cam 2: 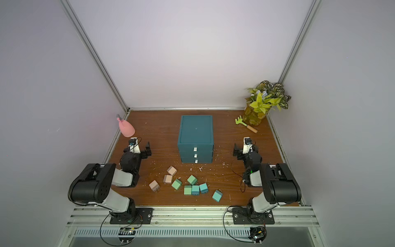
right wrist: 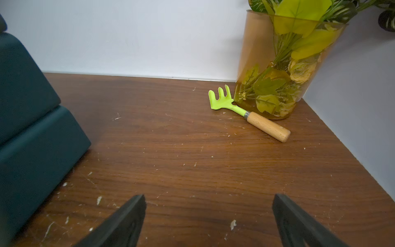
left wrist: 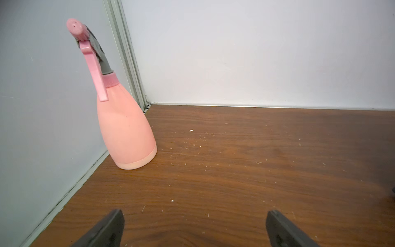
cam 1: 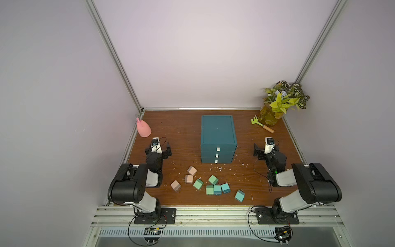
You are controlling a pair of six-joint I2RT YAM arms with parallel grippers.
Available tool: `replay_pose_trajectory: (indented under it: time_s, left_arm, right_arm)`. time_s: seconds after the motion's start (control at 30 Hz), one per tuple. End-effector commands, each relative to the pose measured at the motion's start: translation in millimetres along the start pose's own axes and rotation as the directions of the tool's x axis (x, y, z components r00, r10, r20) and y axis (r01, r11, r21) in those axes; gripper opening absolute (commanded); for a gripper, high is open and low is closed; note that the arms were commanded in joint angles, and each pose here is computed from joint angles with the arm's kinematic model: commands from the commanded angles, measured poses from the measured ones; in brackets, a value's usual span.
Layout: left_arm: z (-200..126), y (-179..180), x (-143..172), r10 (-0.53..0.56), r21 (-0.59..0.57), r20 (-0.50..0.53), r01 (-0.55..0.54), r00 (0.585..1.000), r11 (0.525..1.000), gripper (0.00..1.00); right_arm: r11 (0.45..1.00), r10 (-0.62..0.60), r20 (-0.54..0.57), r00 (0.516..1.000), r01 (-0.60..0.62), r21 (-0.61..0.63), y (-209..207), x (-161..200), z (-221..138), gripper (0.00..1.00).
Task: Place the plugs into the drawer by color
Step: Adjust the storage box at the center of the board.
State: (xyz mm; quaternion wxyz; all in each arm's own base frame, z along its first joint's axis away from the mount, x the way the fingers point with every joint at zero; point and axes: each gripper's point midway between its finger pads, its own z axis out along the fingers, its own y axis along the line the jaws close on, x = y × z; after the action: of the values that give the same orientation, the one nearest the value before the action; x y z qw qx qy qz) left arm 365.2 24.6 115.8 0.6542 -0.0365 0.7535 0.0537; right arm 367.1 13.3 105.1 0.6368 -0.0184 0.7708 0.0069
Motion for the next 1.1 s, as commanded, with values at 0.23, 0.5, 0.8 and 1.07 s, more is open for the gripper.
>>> replay_pose_trajectory:
  time_s: [0.23,0.5,0.8,1.07]
  left_arm:
    - [1.2,-4.2,-10.3,0.020,-0.004,0.038,-0.019,0.999,1.000,1.00]
    - [1.7,-3.9,-10.8,0.018,-0.006,0.039,-0.018,0.999,1.000,1.00]
    - [5.4,-8.5,-48.5,0.077,-0.076,0.027,-0.074,0.997,0.994,1.00]
    - [4.6,-56.6,-118.3,-0.186,0.036,0.037,0.185,0.982,0.982,1.00]
  right_arm:
    - [1.000,-0.012,0.075,0.997,0.011,0.018,-2.1,-21.8,3.0,1.00]
    - [0.998,0.004,0.071,0.997,-0.009,0.061,-10.0,-20.6,3.0,1.00]
    - [0.964,0.049,0.092,0.995,-0.071,0.258,-23.5,-73.2,-12.4,1.00]
    - [0.952,0.271,0.107,0.956,-0.283,0.116,17.4,-134.9,-32.0,0.99]
